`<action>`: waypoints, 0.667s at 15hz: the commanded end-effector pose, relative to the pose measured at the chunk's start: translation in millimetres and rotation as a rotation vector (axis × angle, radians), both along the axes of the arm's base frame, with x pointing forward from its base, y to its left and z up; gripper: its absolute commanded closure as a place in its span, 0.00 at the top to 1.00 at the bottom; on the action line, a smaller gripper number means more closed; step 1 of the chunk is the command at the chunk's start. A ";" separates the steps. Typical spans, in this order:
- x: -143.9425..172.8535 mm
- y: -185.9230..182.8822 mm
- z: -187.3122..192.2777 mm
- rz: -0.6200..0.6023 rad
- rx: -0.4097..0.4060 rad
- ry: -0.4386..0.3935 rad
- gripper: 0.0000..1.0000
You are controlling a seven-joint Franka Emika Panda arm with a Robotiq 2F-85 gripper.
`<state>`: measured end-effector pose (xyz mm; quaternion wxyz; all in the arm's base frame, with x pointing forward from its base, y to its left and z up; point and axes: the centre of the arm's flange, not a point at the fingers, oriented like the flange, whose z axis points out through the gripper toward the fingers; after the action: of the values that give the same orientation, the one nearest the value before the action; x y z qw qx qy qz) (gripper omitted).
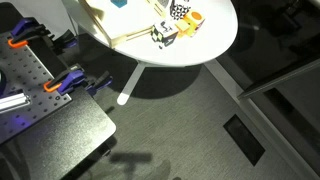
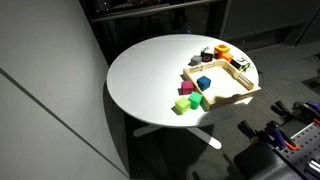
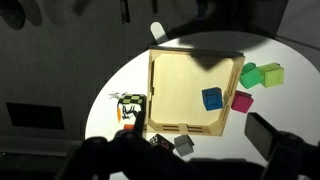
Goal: Place the blue block on top of the pink and green blocks
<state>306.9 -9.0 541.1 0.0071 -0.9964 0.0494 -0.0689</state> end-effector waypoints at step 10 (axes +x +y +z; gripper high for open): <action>32.0 -31.2 -31.5 0.024 0.064 0.067 1.00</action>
<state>320.0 -26.6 522.1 0.0222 -0.9973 0.0537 -0.0440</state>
